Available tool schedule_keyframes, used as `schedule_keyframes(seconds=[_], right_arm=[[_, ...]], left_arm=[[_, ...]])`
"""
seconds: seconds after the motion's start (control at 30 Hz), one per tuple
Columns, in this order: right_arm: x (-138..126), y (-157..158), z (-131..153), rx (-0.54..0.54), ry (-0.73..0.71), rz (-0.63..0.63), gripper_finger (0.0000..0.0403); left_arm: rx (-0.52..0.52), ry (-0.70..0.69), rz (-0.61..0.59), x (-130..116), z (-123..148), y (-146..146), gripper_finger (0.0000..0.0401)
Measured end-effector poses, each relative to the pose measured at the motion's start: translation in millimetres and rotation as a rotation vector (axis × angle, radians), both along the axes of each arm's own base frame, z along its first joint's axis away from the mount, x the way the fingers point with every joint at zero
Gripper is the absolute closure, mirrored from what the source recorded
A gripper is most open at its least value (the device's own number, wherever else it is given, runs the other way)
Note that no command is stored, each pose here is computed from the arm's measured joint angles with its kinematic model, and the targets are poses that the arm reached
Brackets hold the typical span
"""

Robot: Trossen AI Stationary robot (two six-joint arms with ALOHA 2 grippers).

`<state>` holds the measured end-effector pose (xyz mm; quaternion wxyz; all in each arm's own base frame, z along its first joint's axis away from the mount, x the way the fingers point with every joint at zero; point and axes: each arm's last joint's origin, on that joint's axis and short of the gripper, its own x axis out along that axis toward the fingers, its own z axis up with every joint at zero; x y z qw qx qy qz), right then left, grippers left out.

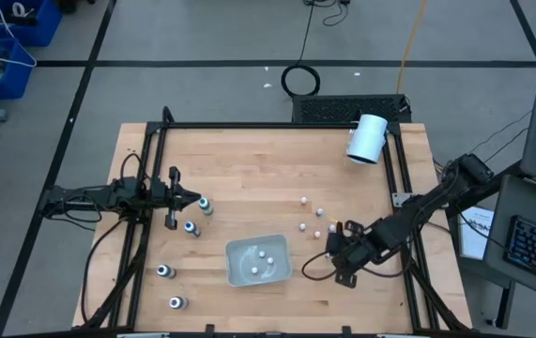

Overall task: Pick & Place food coloring
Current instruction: Put the small blue food coloring bottle in the gray bin

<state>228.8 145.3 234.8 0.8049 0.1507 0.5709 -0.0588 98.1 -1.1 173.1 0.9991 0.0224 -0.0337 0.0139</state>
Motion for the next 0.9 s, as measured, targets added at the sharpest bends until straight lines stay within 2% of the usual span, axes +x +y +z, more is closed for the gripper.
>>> schedule_keyframes(seconds=[0.2, 0.33, 0.43, 0.6, 0.73, 0.9], right_arm=[[37.7, -11.7, 47.6, -0.099, -0.241, 0.192, 0.0359], [70.9, -23.8, 63.4, -0.161, -0.304, 0.328, 0.0359], [97.5, -29.3, 66.5, -0.204, -0.283, 0.433, 0.0359], [141.7, -32.2, 65.7, -0.291, -0.168, 0.576, 0.0359], [171.7, -32.0, 58.2, -0.264, -0.105, 0.649, 0.036], [194.2, -30.5, 32.1, -0.264, -0.023, 0.722, 0.0361]], left_arm=[[0.0, 0.0, 0.0, 0.0, 0.0, 0.0, 0.0375], [0.0, 0.0, 0.0, 0.0, 0.1, 0.0, 0.0375], [0.0, 0.0, 0.001, 0.0, 0.0, 0.0, 0.0375], [0.0, -0.001, 0.0, 0.0, 0.1, 0.0, 0.0375], [0.0, 0.0, 0.0, 0.0, 0.1, 0.0, 0.0375], [0.0, 0.0, 0.0, 0.0, 0.1, 0.0, 0.0375]])
